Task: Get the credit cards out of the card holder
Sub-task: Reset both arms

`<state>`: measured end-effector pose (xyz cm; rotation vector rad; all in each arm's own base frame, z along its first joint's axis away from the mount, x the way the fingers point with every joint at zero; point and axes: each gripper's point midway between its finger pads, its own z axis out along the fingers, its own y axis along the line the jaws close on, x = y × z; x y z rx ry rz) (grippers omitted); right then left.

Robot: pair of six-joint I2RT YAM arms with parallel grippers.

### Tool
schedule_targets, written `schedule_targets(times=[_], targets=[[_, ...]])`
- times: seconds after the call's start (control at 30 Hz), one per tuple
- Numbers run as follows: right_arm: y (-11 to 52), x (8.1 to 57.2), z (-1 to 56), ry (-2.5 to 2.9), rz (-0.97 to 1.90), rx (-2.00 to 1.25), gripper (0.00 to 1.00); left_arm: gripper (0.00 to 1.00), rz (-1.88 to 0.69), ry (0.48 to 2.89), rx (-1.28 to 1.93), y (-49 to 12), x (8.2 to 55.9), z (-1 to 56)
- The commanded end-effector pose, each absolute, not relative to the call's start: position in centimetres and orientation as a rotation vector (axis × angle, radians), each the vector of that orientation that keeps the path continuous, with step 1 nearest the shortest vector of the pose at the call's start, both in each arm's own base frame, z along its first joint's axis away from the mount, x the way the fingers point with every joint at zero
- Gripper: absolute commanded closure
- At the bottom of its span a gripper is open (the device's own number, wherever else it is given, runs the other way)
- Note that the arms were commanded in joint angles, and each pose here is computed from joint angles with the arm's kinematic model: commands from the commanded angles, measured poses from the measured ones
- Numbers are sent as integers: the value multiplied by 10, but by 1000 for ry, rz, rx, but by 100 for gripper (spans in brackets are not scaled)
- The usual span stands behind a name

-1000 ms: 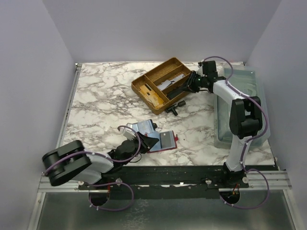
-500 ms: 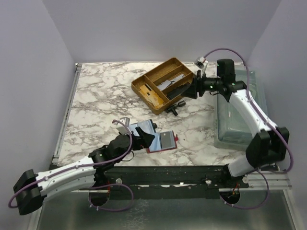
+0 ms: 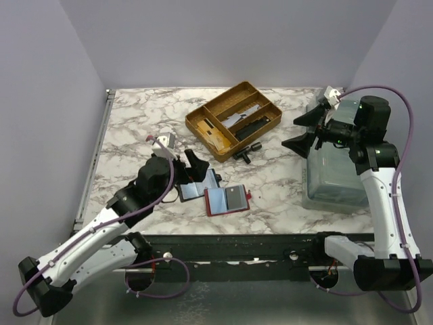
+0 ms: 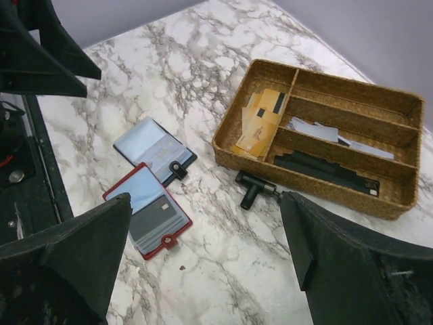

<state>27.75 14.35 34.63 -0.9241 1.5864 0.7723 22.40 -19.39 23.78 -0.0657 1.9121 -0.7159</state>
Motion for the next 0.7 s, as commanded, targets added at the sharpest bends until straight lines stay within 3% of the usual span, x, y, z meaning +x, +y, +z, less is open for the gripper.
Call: schedule_targets(times=[0.0,0.27,0.67], targets=[[130,262,362,1601,760,-833,1,1,-681,1973,74,-192,243,251],[100,266,384,1632,689,-587,1,1,-927,1853,-94,-149,291,312],[83,262,409,1613,620,-508,1,1,-829,1770,-94,-115,279,350]])
